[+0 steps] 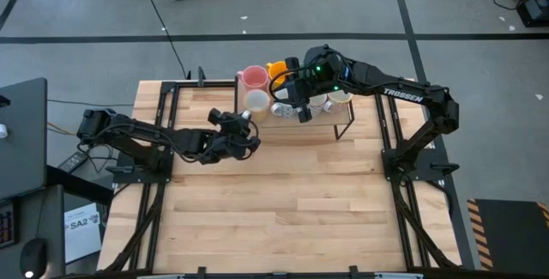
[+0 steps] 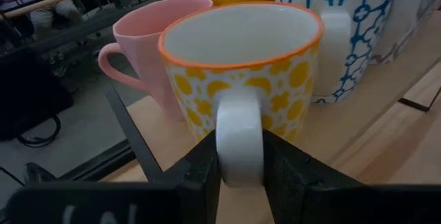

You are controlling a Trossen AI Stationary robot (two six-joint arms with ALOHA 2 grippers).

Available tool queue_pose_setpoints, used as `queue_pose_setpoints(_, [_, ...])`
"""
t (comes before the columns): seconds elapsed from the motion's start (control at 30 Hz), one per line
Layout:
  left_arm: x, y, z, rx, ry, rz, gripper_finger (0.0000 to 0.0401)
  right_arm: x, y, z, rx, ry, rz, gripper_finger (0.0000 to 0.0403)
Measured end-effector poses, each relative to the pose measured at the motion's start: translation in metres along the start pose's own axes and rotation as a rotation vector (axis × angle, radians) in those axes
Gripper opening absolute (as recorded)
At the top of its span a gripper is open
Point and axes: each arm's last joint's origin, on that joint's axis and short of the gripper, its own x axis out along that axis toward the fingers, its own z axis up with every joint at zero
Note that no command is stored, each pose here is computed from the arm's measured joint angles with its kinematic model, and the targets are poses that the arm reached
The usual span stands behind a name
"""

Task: Place coffee mugs
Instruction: Put the white-yellow mug on the shelf, then return to Home Position

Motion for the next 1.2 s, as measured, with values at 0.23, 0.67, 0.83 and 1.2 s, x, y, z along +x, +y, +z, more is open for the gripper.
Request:
queue_pose_setpoints(0.23, [0.000,0.001,-0.001,0.011,0.005,0.003,0.0155,0.000,0.000,0.000,0.000,0.000,0.000,0.0132])
queue_pose_setpoints(0.67, [-0.014,0.007,0.006,0.014,-0.003,-0.036,0.0193,0.000,0.000,0.000,0.000,0.000,0.000,0.0132])
queue_pose_setpoints(0.83, [-0.033,0.018,0.019,-0.034,-0.033,-0.095,0.0190,-0.004,0.002,0.004,-0.007,-0.004,-0.012,0.0132])
queue_pose_setpoints(1.2, [-0.082,0.063,0.052,0.002,-0.137,-0.303,0.0189,-0.069,0.019,0.033,0.024,-0.050,-0.086,0.0132])
